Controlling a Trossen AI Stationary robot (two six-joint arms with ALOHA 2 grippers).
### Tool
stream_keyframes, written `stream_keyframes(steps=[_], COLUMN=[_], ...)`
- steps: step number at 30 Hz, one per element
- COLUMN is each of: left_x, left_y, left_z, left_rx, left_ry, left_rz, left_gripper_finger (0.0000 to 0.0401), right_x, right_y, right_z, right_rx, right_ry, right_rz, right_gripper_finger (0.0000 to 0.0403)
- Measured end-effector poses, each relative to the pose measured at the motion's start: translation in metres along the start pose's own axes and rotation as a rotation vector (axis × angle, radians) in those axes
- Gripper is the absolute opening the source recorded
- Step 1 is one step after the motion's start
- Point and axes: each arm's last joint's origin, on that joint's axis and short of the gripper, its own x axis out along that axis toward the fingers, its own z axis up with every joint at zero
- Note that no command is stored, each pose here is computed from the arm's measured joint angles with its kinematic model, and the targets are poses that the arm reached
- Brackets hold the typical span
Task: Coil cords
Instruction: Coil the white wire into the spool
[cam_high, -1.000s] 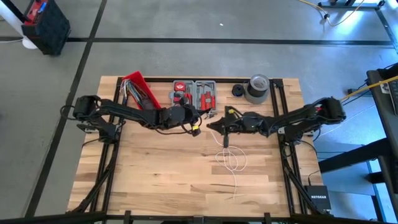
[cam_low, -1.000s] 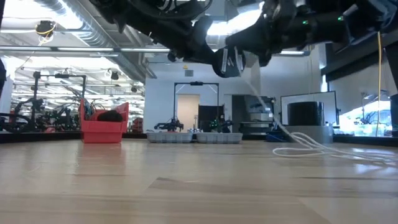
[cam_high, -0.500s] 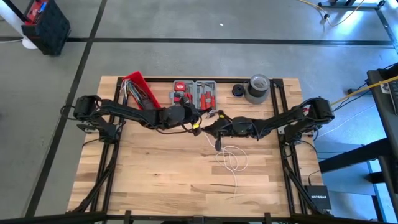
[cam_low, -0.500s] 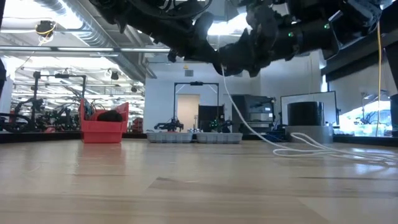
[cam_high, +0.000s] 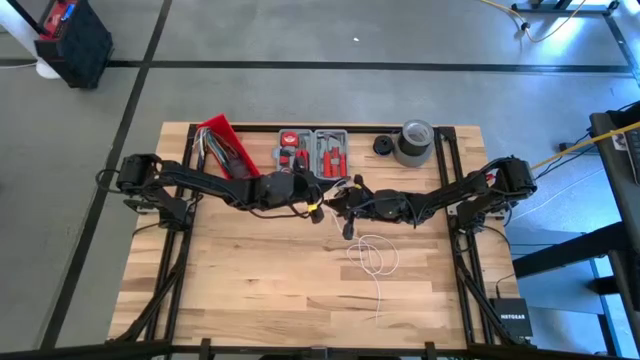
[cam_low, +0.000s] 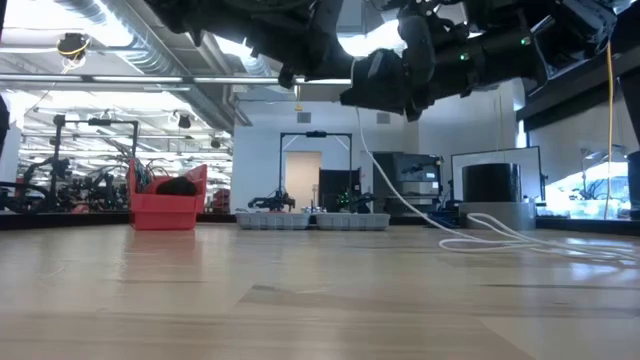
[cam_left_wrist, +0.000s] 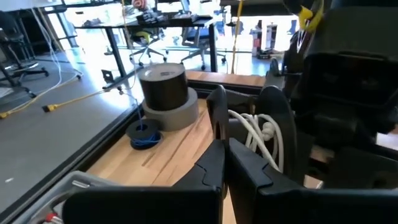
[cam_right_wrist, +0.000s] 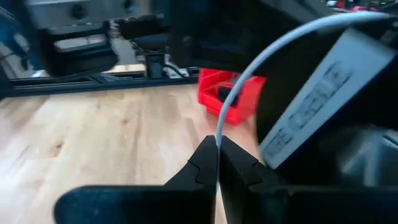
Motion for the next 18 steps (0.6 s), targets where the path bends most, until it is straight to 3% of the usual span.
stream_keyframes(steps=[11,18], left_x=[-0.016,-0.031], left_y=[-0.002,-0.010], left_z=[0.011,0.022], left_rx=[0.052,0.095], left_ry=[0.011,-0.020], left_rz=[0.033,0.031], left_gripper_finger=[0.0000,0.0000], right_x=[0.000,-0.001], right_y=[-0.002,-0.005], right_z=[-0.009,-0.017], right_rx=[-0.049,-0.143], right_ry=[0.097,0.178], right_rz=[-0.026,-0.117], right_gripper_finger=[0.0007,0.0007])
